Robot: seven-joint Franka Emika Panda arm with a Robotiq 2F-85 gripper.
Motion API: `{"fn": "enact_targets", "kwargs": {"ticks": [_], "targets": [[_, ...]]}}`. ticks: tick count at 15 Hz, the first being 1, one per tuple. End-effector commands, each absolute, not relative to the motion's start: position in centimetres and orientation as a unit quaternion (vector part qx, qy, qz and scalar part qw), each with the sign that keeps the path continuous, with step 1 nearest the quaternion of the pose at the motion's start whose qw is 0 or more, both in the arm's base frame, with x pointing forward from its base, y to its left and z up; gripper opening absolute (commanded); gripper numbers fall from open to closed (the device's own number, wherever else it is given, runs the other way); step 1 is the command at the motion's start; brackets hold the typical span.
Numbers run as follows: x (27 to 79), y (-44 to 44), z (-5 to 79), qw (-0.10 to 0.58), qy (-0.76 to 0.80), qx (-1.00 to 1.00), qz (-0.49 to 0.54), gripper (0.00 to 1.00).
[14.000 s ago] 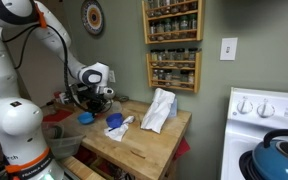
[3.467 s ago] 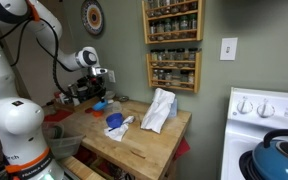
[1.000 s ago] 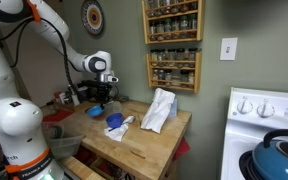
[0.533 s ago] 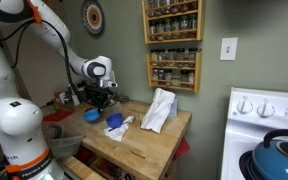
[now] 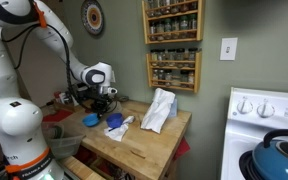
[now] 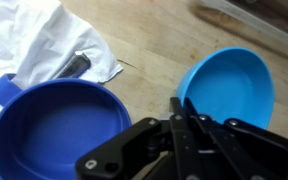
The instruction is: Take the orange cup out of the bowl then pour the liquid in the other bowl into the cup
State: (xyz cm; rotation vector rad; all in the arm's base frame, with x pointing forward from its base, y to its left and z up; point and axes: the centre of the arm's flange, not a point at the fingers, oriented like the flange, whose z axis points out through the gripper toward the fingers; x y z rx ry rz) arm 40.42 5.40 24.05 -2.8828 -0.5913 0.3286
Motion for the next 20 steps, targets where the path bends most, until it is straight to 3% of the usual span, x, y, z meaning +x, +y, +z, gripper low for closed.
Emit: {"fn": "enact_targets", "kwargs": {"ticks": [1, 5, 7, 16, 20], "targets": [[39.8, 5.4, 22.7, 0.096, -0.185, -0.973, 0.097, 0.01], [39.7, 5.4, 22.0, 0.094, -0.181, -0.974, 0.097, 0.01], [39.7, 5.4, 22.1, 0.096, -0.183, -0.973, 0.098, 0.3], [40.2, 6.8, 29.3, 0.112, -0.219, -0.967, 0.067, 0.96], [39.9, 9.9, 33.6, 0.151, -0.208, -0.963, 0.079, 1.0]]}}
